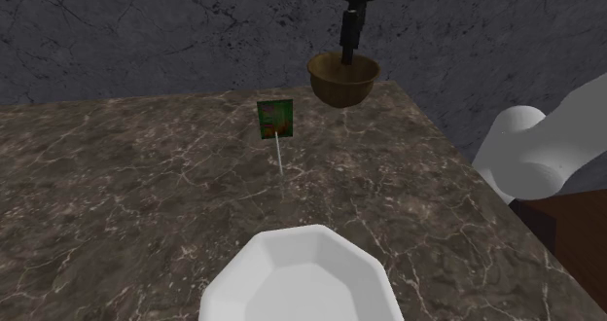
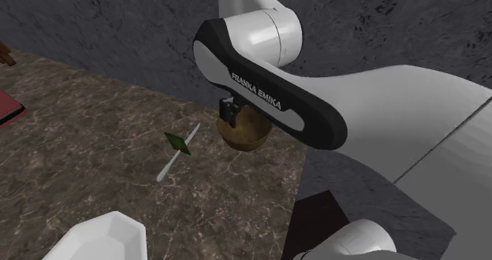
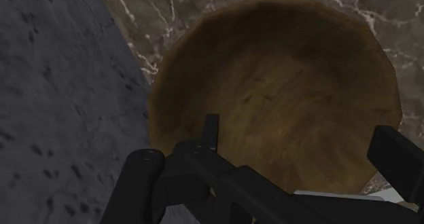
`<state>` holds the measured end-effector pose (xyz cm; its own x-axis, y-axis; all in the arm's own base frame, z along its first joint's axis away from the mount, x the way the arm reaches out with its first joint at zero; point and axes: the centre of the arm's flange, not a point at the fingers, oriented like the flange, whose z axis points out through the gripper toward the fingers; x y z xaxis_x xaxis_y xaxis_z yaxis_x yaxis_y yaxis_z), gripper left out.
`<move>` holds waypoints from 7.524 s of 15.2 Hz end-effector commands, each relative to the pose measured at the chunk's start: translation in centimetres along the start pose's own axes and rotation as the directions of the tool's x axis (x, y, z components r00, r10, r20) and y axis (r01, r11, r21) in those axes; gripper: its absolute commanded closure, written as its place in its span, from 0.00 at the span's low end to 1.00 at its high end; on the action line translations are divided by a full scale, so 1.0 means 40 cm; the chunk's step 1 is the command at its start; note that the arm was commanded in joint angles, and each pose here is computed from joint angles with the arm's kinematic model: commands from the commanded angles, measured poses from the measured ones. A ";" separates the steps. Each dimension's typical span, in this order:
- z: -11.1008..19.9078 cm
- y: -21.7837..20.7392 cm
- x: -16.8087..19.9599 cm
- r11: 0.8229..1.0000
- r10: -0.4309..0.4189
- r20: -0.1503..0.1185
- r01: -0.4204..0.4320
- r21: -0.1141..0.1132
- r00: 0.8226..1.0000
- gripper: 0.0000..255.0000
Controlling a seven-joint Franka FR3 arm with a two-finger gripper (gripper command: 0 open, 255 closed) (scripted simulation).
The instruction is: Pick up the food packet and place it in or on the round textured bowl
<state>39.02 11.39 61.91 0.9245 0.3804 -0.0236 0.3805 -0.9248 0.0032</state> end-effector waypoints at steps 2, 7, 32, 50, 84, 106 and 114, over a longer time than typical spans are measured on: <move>0.003 -0.084 0.057 0.994 -0.110 -0.011 0.110 -0.001 0.994 0.00; -0.011 -0.225 0.135 0.958 -0.286 -0.027 0.286 -0.007 0.958 0.00; 0.070 -0.433 0.203 0.861 -0.508 -0.046 0.508 -0.018 0.860 1.00; -0.075 -0.432 0.199 0.861 -0.508 -0.046 0.508 -0.018 0.860 1.00; -0.449 -0.088 0.017 0.861 -0.508 -0.046 0.508 -0.018 0.860 1.00; -0.260 0.048 -0.048 0.861 -0.508 -0.046 0.508 -0.018 0.860 1.00; -0.176 0.047 -0.046 0.861 -0.508 -0.046 0.508 -0.018 0.860 1.00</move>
<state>38.15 9.05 69.19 0.6026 0.7977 0.0240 0.7978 -0.6029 0.0086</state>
